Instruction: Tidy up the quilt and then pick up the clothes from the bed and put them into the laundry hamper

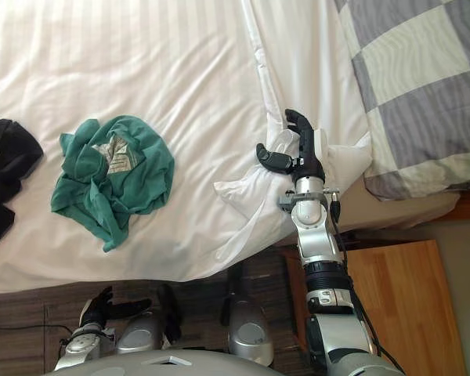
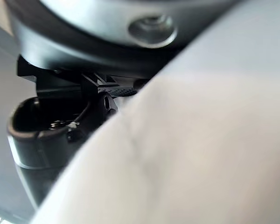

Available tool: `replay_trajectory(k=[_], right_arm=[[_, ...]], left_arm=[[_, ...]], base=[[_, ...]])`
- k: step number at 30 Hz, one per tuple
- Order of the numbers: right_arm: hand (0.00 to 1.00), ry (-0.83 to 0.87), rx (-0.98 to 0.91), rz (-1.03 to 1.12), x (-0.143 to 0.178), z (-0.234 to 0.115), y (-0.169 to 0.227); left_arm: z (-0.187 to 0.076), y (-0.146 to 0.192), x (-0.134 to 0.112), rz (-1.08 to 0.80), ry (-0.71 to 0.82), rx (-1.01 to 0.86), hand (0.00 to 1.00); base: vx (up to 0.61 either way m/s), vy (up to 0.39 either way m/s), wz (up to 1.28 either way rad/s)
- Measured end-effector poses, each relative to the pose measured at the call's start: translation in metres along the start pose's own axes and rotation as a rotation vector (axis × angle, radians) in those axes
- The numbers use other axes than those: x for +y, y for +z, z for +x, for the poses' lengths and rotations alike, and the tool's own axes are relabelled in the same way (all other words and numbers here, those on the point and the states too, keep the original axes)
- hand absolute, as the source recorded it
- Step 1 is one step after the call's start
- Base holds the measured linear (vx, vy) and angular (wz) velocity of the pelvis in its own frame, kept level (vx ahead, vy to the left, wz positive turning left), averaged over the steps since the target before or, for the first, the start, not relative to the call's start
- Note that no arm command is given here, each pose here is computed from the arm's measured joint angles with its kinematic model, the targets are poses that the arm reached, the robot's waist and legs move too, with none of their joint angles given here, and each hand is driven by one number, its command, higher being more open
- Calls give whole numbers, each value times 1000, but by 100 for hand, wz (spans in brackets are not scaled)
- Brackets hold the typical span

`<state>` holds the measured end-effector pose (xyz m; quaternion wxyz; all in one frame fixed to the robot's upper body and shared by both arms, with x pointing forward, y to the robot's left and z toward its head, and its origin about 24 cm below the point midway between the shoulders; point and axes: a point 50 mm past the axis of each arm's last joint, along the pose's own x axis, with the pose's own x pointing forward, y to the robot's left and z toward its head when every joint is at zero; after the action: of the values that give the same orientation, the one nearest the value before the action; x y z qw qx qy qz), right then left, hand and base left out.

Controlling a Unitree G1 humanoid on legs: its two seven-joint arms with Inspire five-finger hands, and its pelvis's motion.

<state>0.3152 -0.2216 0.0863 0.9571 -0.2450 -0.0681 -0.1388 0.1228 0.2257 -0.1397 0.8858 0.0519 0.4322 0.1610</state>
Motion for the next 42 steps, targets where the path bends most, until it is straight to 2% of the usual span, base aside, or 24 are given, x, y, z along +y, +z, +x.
replay_trajectory(k=[8,12,13,18,23,25,26,28,29,31,34,35,38,42], right_arm=[[0,13,164,13,1,-65,-42],[0,18,244,40,-5,-97,-58],[100,13,249,42,-7,-100,-59],[100,-43,312,148,-9,-116,-72],[100,-179,599,223,-27,-147,-129],[100,-376,847,269,-57,-183,-168],[100,-434,896,278,-66,-193,-175],[100,-694,968,320,-111,-218,-185],[100,-758,966,325,-124,-224,-186],[100,-987,921,311,-176,-241,-179],[100,-1124,774,281,-213,-232,-159],[0,-1131,738,281,-217,-228,-155],[0,-1108,555,291,-223,-193,-128],[0,-877,272,321,-192,-128,-84]], left_arm=[[1,-1,1,26,-2,21,100],[-1,-15,-3,45,-12,103,100],[-2,-17,-2,47,-10,115,100],[-4,-30,3,45,-2,183,100],[-6,-35,5,44,-1,202,100],[-9,-42,9,7,20,221,100],[-10,-45,12,-6,32,229,100],[-15,-57,17,-51,62,273,100],[-17,-61,18,-53,66,285,100],[-23,-71,19,-86,80,321,100],[-28,-82,22,-81,85,356,100],[-29,-83,22,-80,87,359,100],[-31,-87,23,-101,93,371,100],[-30,-85,22,-95,77,358,100]], base=[[-19,17,-23],[-36,-3,-31],[-77,-3,-23],[-114,-17,-26],[-152,-26,-5],[-156,-23,-18],[-154,-25,-31],[-135,-27,-33],[-114,-35,-18],[-82,-35,-11],[-59,-33,-9],[-55,-26,1],[-60,-12,4],[-74,6,8]])
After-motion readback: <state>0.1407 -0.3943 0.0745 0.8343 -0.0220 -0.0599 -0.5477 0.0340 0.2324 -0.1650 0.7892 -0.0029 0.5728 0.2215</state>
